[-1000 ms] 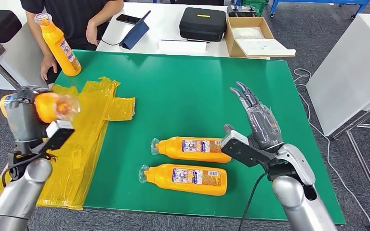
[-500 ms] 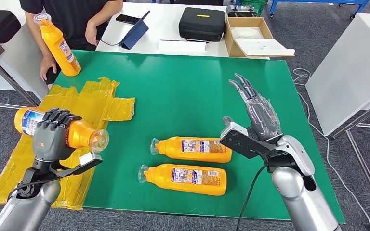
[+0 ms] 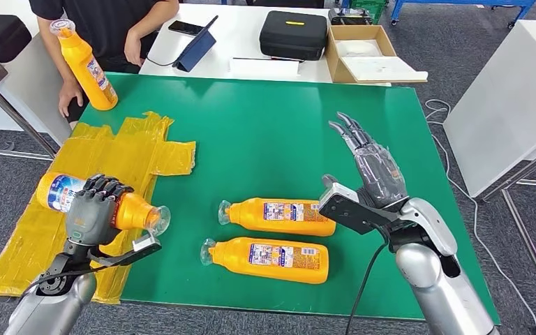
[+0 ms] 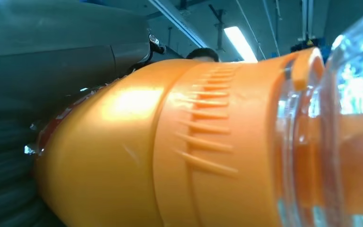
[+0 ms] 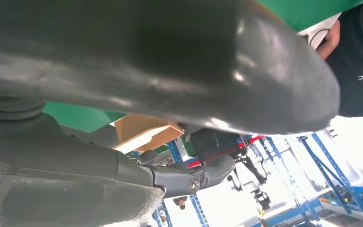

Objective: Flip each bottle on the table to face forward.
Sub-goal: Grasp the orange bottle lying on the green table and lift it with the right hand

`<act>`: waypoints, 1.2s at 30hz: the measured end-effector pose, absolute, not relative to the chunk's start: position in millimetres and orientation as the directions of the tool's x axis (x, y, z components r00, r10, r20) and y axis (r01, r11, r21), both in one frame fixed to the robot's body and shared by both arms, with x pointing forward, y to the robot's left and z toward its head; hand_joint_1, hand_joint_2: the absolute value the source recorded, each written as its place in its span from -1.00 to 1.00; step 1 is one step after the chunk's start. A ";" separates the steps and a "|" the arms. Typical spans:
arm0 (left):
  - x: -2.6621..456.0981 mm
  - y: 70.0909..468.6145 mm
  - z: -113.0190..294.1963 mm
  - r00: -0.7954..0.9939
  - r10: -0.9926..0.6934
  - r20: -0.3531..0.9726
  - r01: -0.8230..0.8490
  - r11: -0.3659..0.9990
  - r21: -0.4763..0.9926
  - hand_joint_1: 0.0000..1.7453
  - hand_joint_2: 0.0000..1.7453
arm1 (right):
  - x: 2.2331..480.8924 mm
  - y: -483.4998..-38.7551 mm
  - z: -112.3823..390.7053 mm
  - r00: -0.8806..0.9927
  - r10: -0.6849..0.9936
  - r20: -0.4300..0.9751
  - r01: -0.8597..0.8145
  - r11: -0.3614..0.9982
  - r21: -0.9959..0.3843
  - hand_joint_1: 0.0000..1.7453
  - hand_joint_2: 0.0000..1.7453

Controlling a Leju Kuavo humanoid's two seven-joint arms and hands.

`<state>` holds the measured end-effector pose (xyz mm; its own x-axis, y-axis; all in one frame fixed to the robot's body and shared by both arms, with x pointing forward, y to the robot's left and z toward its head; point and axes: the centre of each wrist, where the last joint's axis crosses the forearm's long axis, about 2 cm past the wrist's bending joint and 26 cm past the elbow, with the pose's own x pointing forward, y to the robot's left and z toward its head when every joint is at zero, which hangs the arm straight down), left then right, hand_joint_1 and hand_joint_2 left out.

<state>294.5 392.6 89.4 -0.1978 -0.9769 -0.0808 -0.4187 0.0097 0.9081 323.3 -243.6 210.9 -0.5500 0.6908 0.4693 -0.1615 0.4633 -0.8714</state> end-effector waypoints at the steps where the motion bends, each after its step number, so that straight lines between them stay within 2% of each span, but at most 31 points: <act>1: 295.6 392.9 87.6 -0.188 -0.979 -0.081 -0.410 0.004 0.912 1.00 1.00 | 322.4 -243.8 209.5 -0.549 0.692 0.469 -0.164 0.461 -0.872 -1.00 -1.00; 6: 305.9 390.7 80.0 -0.135 -0.988 -0.070 -0.366 -0.016 0.930 1.00 1.00 | 314.8 -245.1 199.8 -0.539 0.704 0.463 -0.177 0.443 -0.879 -1.00 -1.00; 7: 308.1 389.5 78.6 -0.128 -0.990 -0.065 -0.358 -0.015 0.934 0.61 1.00 | 312.9 -245.1 198.2 -0.537 0.705 0.463 -0.179 0.441 -0.879 -1.00 -1.00; 9: 311.8 386.2 76.5 -0.120 -0.991 -0.056 -0.346 -0.012 0.938 -0.39 1.00 | 309.1 -245.2 195.5 -0.534 0.707 0.463 -0.183 0.438 -0.880 -1.00 -1.00; 10: 313.4 383.8 75.5 -0.119 -0.992 -0.052 -0.341 -0.008 0.940 -0.88 0.50 | 307.5 -245.6 194.5 -0.532 0.709 0.462 -0.184 0.436 -0.881 -1.00 -1.00; 11: 314.8 381.2 74.4 -0.119 -0.992 -0.045 -0.336 -0.002 0.942 -1.00 0.00 | 306.2 -246.1 193.7 -0.530 0.711 0.462 -0.184 0.435 -0.881 -1.00 -1.00; 13: 317.1 375.4 72.0 -0.122 -0.992 -0.027 -0.324 0.014 0.946 -1.00 -1.00 | 304.5 -247.5 192.8 -0.525 0.715 0.461 -0.182 0.434 -0.882 -1.00 -1.00; 29: 327.2 349.1 69.9 -0.195 -0.981 0.011 -0.270 0.064 0.961 -1.00 -1.00 | 298.8 -250.4 186.8 -0.516 0.734 0.441 -0.187 0.406 -0.895 -1.00 -1.00; 36: 330.0 343.6 82.6 -0.225 -0.945 0.239 -0.279 0.297 0.913 -1.00 -1.00 | 292.1 -252.6 183.1 -0.493 0.752 0.437 -0.187 0.399 -0.898 -1.00 -1.00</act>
<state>330.0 343.6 82.6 -0.2247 -0.9447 0.2387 -0.2793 0.2971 0.9131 292.1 -252.6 183.1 -0.4930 0.7522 0.4372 -0.1875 0.3989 -0.8976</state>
